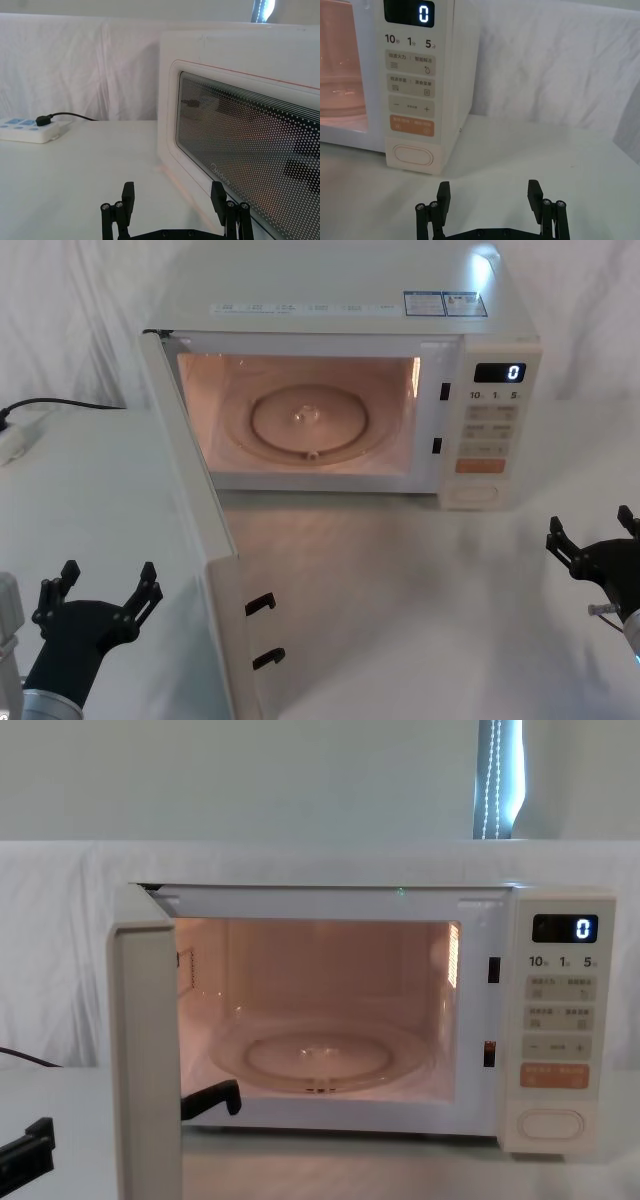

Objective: Press the button to open the microwave door with one hand; close the microwave door with the other hand.

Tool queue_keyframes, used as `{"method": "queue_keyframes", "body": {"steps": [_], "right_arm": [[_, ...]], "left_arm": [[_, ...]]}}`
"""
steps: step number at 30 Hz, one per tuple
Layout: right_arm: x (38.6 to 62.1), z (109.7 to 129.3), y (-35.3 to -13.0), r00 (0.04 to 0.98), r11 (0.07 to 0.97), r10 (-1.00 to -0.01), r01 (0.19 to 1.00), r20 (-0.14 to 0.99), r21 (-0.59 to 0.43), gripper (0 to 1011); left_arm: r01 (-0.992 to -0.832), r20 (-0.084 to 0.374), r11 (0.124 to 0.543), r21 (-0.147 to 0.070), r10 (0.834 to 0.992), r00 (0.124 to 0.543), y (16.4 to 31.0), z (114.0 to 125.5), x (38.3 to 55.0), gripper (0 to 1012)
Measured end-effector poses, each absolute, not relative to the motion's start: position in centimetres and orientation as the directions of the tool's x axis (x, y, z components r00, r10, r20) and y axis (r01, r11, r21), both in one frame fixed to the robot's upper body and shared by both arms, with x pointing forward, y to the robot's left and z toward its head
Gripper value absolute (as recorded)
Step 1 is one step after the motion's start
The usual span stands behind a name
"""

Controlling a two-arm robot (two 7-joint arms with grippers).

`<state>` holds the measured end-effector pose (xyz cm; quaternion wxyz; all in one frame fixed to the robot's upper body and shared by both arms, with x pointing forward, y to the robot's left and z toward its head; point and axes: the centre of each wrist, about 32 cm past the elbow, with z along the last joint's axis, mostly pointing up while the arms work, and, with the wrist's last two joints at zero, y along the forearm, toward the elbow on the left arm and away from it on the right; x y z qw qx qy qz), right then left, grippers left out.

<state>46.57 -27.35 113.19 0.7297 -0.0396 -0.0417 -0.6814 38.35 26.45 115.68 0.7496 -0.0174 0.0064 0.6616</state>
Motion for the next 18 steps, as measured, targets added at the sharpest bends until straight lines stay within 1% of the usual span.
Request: {"method": "queue_keyframes", "body": {"steps": [18], "right_arm": [[46.57, 113.19, -27.35, 0.068, 0.068, -0.991, 0.998, 0.115, -0.001, 1002]], "left_arm": [[-0.992, -0.033, 0.124, -0.018, 0.992, 0.125, 26.45, 115.68, 38.35, 1001]]}}
